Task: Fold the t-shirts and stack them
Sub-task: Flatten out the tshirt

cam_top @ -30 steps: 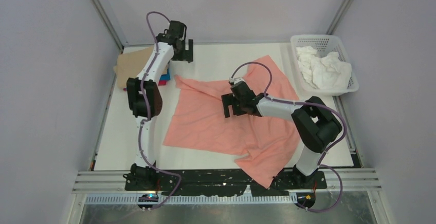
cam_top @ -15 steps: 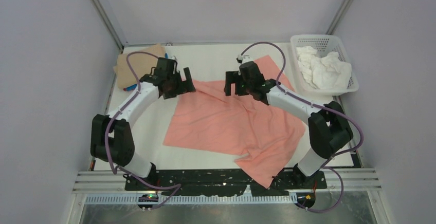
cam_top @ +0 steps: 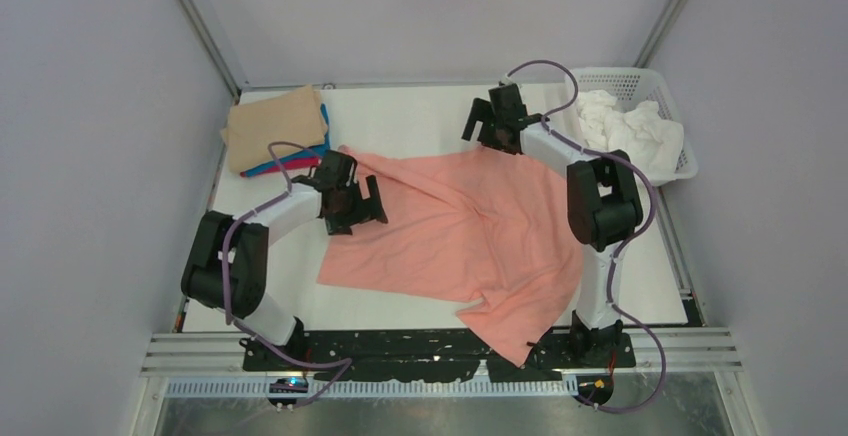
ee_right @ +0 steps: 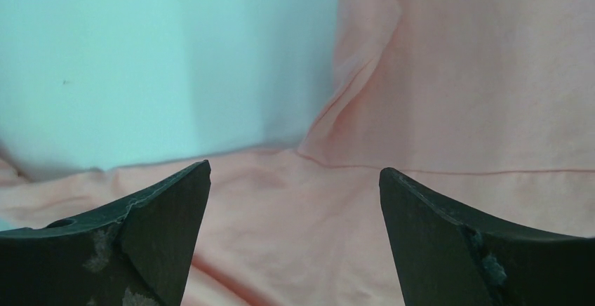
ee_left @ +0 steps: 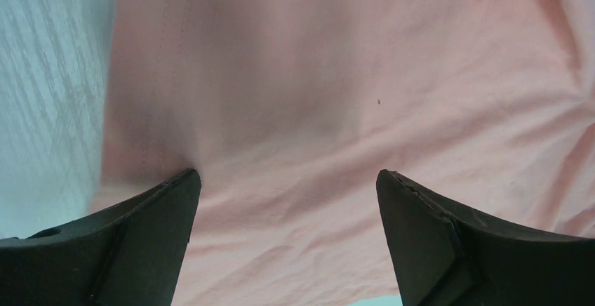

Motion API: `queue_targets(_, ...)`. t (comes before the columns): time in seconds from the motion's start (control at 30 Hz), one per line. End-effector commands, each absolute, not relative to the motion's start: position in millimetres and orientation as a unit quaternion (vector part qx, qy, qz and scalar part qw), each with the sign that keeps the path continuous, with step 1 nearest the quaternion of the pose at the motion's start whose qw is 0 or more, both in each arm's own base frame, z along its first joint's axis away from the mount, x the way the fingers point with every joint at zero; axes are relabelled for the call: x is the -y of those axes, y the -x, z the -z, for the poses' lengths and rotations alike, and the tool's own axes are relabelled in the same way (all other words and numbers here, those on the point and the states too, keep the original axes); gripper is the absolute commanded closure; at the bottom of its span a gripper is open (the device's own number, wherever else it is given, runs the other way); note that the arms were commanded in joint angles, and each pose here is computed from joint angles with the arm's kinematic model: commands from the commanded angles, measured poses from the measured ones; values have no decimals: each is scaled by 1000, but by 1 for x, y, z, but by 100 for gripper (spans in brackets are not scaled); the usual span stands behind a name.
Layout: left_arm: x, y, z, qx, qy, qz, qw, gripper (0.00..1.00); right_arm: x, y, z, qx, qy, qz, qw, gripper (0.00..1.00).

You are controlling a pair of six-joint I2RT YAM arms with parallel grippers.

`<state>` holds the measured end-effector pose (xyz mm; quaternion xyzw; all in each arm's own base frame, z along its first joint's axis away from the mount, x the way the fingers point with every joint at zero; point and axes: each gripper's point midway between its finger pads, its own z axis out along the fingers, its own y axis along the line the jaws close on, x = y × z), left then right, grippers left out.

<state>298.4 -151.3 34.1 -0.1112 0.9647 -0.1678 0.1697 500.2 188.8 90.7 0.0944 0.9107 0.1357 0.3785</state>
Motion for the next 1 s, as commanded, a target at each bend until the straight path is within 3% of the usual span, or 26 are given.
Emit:
queue_targets(0.0,132,-265,-17,-973,133,131,140,0,-175,-530,-105,-894,-177,-171,374,5)
queue_targets(0.33,102,-192,1,-981,157,83,84,0,-155,-564,-80,-886,-254,-190,338,5)
queue_targets(0.63,109,-213,-52,-975,128,113,141,0,-134,-567,-52,-890,-282,-191,302,5)
queue_targets(0.97,113,-230,-61,-973,126,118,156,1,-107,-583,-35,-886,-312,-196,281,5)
